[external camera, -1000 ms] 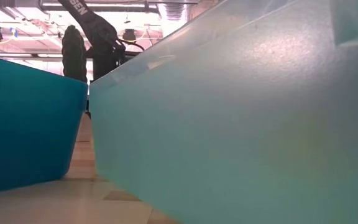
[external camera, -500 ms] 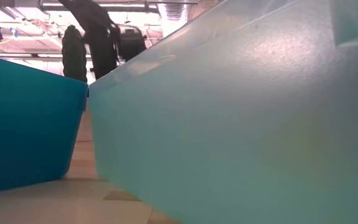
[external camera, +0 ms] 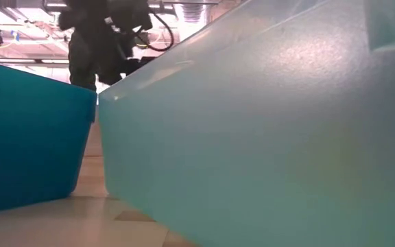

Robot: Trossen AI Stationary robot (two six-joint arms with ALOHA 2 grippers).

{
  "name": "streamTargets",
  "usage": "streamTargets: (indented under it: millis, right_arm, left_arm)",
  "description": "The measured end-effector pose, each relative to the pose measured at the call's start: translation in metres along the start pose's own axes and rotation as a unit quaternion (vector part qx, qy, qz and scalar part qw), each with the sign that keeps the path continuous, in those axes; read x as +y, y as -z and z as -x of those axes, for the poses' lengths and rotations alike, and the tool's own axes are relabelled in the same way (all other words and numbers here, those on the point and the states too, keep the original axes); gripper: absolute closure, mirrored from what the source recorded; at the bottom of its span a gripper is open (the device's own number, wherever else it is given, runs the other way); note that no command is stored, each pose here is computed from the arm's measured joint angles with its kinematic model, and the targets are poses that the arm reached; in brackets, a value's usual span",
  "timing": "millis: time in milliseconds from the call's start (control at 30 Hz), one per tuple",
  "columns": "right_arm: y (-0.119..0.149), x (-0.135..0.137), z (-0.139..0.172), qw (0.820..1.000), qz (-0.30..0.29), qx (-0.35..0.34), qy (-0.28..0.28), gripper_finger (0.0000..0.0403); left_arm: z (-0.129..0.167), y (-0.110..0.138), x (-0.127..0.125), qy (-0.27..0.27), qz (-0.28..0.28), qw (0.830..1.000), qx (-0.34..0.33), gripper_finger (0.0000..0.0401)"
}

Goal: Pick and place medicine bottles into bin by pill shape (circle, oval)
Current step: Put the small yellow pill bottle into the green bin

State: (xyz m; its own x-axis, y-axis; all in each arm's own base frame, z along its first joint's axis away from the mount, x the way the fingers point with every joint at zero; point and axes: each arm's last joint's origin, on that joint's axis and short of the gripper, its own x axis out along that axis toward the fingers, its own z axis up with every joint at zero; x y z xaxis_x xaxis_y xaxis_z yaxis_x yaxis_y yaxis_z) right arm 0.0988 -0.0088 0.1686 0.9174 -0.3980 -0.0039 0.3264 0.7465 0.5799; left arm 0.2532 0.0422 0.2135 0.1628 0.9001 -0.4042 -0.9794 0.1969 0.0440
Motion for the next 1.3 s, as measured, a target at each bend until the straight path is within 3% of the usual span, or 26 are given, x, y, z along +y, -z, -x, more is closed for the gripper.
streamTargets:
  millis: [233, 500, 833, 1000, 1300]
  right_arm:
    - [0.001, 0.000, 0.000, 1.000, 0.002, 0.004, 0.002, 0.0143]
    - [0.001, -0.001, 0.000, 1.000, 0.002, 0.004, 0.003, 0.0143]
    - [0.001, -0.001, 0.000, 1.000, 0.004, 0.004, 0.003, 0.0143]
    - [0.001, -0.001, 0.000, 1.000, 0.004, 0.004, 0.003, 0.0143]
    - [0.001, -0.001, 0.000, 1.000, 0.004, 0.004, 0.003, 0.0143]
  left_arm:
    - [0.014, 0.060, 0.016, 0.003, 0.029, 0.994, -0.106, 0.0298]
    - [0.009, 0.099, 0.043, 0.010, 0.024, 0.991, -0.131, 0.0298]
    - [0.002, 0.117, 0.061, 0.003, -0.011, 0.992, -0.128, 0.0298]
    - [-0.001, 0.126, 0.071, 0.008, 0.015, 0.992, -0.129, 0.0298]
    - [0.000, 0.122, 0.064, 0.020, 0.004, 0.990, -0.138, 0.0298]
